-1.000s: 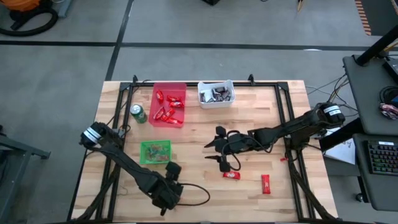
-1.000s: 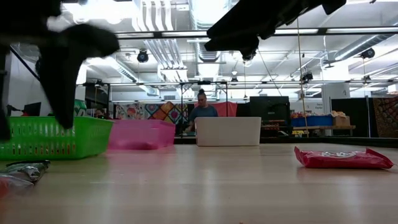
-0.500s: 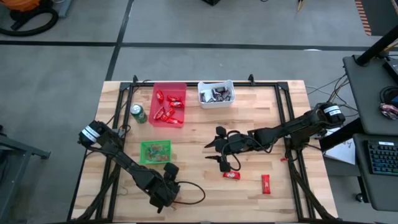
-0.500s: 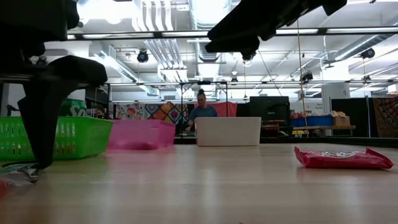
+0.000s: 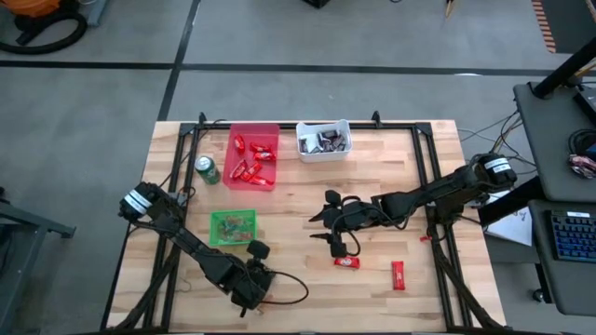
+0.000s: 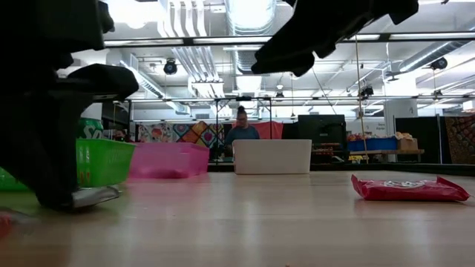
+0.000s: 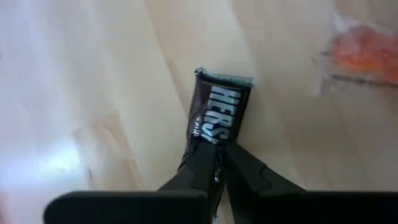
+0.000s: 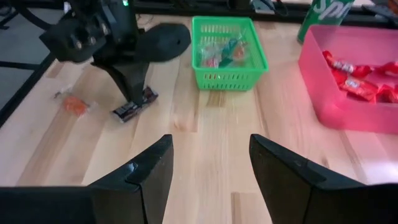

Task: Organize candy in baskets
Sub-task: Put the brown chocolate into the white bin

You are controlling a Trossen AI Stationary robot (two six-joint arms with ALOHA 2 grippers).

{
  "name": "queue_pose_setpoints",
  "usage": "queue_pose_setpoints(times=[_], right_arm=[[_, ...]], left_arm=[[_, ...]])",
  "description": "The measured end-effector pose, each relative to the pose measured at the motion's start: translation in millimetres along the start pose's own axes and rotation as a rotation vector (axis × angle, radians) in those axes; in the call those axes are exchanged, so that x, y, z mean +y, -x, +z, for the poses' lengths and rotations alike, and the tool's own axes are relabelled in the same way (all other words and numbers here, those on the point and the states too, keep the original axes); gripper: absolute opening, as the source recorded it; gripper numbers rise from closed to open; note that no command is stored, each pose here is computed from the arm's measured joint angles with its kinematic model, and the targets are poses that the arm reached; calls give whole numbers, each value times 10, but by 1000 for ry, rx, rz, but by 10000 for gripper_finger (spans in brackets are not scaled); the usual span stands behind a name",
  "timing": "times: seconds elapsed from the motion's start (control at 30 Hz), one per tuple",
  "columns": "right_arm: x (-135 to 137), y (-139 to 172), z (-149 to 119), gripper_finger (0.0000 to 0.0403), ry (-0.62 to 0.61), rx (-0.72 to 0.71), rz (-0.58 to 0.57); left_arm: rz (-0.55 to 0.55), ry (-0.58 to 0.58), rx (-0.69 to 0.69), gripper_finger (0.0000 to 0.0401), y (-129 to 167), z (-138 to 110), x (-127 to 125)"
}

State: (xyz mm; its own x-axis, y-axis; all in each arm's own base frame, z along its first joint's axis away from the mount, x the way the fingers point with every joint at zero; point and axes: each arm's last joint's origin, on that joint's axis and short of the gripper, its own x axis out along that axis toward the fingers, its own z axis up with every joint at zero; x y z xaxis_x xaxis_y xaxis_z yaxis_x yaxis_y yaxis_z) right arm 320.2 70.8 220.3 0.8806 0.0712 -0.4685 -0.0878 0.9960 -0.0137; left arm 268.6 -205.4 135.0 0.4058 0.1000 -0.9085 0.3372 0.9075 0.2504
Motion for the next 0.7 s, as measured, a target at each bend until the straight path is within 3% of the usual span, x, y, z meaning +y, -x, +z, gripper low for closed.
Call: queue_pose_setpoints(times=[0.33, 0.5, 0.6, 0.7], right_arm=[[-11, -6, -211, 203, -84, 56, -5], [2, -39, -263, 203, -130, -16, 6], [30, -123, -293, 203, -224, -56, 22], [43, -242, -334, 203, -394, -83, 34]], left_arm=[[72, 107, -114, 0, 100, 92, 62], [194, 106, -161, 1, 147, 119, 131], [290, 113, -177, 1, 144, 128, 187], [366, 106, -184, 1, 135, 140, 256]])
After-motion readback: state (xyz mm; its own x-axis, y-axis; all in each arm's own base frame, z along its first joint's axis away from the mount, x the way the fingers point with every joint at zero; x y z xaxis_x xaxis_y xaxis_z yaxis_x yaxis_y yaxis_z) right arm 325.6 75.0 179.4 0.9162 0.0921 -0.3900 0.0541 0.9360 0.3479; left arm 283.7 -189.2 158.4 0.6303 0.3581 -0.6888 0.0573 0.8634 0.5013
